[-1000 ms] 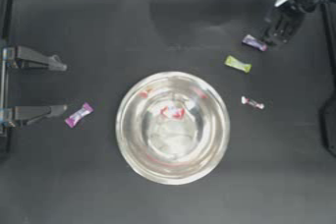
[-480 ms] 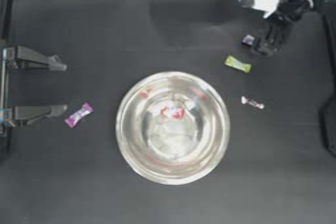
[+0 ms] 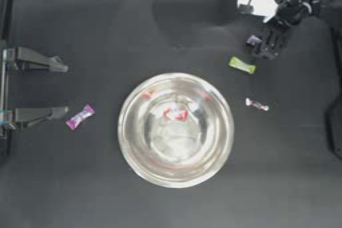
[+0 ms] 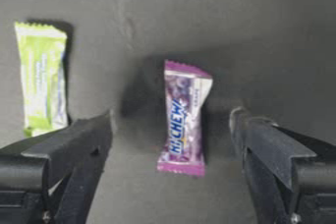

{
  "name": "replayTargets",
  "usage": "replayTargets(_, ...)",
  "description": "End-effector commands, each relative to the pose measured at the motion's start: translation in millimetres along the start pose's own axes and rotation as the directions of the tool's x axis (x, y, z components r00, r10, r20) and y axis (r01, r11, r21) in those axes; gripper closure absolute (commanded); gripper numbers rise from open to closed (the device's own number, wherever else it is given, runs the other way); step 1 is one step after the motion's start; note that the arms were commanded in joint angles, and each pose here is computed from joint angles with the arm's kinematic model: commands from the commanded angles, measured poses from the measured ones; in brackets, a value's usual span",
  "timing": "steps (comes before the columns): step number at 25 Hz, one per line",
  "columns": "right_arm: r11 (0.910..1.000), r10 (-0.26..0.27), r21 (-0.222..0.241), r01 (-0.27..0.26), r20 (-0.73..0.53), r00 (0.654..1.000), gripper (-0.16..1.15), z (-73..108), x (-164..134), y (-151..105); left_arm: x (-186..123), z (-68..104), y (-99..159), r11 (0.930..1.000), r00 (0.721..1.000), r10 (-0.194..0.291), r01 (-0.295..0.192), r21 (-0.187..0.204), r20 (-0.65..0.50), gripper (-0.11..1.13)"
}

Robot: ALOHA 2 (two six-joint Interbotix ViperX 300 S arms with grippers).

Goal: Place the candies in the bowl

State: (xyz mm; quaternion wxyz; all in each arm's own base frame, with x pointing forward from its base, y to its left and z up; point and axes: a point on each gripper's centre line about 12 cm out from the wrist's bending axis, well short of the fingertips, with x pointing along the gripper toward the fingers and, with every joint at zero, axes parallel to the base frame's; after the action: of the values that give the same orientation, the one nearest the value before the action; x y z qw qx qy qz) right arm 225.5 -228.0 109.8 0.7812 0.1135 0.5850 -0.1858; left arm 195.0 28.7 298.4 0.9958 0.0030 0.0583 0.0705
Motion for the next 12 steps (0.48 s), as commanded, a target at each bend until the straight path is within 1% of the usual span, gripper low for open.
replayTargets(1,0.9999,-0.009,-0.008,0.009,0.009,1.0,-0.01,3.7,-1.2,-2.0,2.9,4.3,0.7,1.0,1.0,0.004,-0.004,-0.008,0.006,0.0)
replayTargets(5,1.0,-0.004,-0.007,0.003,-0.007,1.0,0.0,2.5,4.4,-2.1,2.9,5.0,0.7,1.0,1.0,0.004,-0.004,-0.006,0.007,0.0)
replayTargets(7,1.0,-0.003,-0.004,0.003,-0.008,1.0,0.05,2.4,4.9,-2.1,2.9,5.0,1.0,1.0,1.0,0.006,-0.006,-0.006,0.007,0.0)
replayTargets(8,1.0,-0.003,-0.004,0.003,-0.008,1.0,0.11,2.4,4.9,-2.1,2.9,5.0,0.7,0.9999,1.0,0.004,-0.004,-0.009,0.007,0.0)
replayTargets(9,1.0,-0.002,-0.004,0.002,-0.01,1.0,0.19,1.8,5.1,-1.9,2.9,5.0,0.7,0.9999,1.0,0.004,-0.004,-0.009,0.007,0.0)
replayTargets(12,1.0,0.001,-0.005,-0.002,-0.018,1.0,0.53,0.4,6.3,-1.3,3.5,4.4,1.0,0.9999,1.0,0.006,-0.005,-0.01,0.004,0.0)
